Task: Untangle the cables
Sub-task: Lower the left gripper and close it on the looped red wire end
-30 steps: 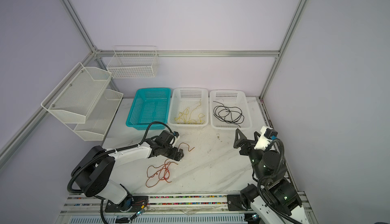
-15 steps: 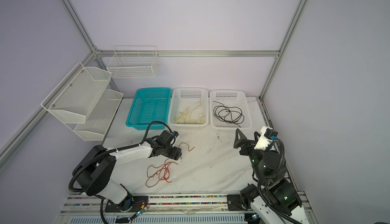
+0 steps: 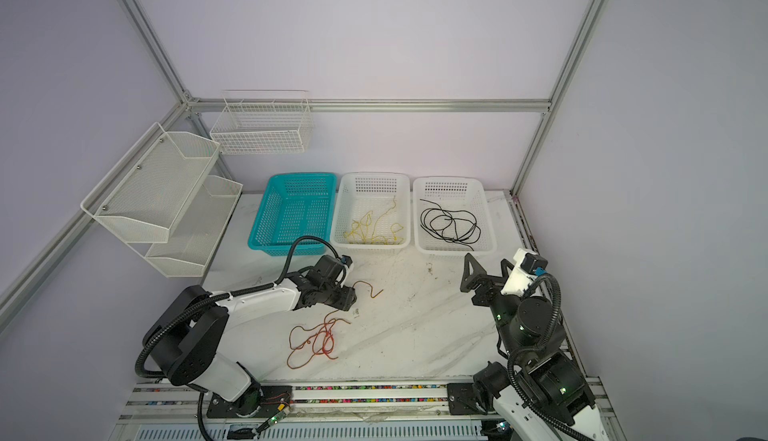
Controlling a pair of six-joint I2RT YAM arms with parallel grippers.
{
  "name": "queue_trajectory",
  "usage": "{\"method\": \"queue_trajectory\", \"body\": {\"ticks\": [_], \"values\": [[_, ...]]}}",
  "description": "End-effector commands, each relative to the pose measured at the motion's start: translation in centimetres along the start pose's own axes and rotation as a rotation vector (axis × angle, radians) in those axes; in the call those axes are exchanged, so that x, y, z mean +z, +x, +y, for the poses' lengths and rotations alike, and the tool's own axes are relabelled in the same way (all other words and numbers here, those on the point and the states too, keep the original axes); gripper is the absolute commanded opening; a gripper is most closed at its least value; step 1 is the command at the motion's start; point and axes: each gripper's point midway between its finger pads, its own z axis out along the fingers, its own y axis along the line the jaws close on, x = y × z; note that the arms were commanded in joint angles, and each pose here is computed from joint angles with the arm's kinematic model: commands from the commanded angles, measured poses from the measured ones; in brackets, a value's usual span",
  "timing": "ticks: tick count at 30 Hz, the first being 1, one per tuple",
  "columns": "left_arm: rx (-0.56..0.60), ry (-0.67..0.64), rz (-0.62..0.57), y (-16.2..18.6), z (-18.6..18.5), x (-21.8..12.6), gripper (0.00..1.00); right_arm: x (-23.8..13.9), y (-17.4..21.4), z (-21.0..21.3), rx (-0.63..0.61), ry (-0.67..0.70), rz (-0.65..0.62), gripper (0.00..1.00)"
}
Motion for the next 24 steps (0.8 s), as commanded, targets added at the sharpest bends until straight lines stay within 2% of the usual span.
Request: {"method": "queue_trajectory", "body": {"ticks": [1,14,24], "values": [[0.009,0.021,-0.105,-3.94,-1.15,-1.1,0.53,-0.02,-0.21,-0.12,-0.002,0.001,-0.023,0.97],[0.015,0.022,-0.103,-3.7,-1.09,-0.75,0.31,-0.02,-0.19,-0.15,-0.003,0.003,-0.022,0.97],[0.027,0.005,-0.127,-4.2,-0.83,-1.32,0.2,-0.05,-0.22,-0.16,-0.003,0.003,-0.023,0.97]]}}
